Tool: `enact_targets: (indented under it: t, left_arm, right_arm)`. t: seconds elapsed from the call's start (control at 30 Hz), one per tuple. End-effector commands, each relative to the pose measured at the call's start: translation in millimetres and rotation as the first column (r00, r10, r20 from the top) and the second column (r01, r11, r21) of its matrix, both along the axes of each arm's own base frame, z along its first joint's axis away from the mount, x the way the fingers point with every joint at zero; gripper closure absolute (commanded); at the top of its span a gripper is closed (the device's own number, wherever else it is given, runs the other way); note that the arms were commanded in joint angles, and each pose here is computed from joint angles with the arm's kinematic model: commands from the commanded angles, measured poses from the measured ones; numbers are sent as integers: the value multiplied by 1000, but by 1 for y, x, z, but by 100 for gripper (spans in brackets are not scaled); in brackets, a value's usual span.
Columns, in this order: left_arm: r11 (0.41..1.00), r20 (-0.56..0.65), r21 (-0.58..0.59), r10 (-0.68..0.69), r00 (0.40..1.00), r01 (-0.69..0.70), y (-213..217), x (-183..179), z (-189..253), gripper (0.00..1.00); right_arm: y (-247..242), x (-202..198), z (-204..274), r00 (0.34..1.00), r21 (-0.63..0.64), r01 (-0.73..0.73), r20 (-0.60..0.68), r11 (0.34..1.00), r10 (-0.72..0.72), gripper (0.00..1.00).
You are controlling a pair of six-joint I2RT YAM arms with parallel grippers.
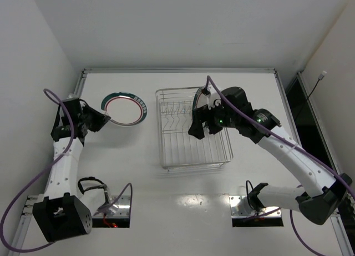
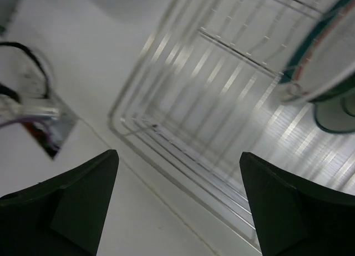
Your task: Load the plates into the dish rack
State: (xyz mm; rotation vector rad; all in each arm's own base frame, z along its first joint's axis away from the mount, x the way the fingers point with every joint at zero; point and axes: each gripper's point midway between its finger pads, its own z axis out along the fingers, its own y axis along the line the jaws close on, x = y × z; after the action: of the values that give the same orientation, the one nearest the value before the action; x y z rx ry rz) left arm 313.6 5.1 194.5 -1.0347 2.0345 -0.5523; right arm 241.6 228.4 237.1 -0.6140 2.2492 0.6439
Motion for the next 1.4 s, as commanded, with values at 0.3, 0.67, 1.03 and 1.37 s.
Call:
enact_targets:
  t: [0.3, 0.67, 1.03, 1.37]
  left_arm:
    - [956, 194, -199, -176, 965, 215, -57, -21, 58, 100]
    - [894, 270, -288, -268, 925, 343, -114, -37, 70, 100]
    - [827, 317, -324, -362, 877, 459, -171, -43, 82, 100]
    - [870, 204, -209, -407, 890, 446, -165, -35, 68, 40]
  right_arm:
    - [83, 6, 37, 949, 636, -18, -232, 771, 214, 9]
    - [102, 34, 22, 936, 681, 8, -263, 732, 234, 9]
    - [110, 51, -2, 917, 682, 63, -328, 729, 227, 42]
    - [62, 80, 26, 958, 621, 135, -281, 772, 59, 100]
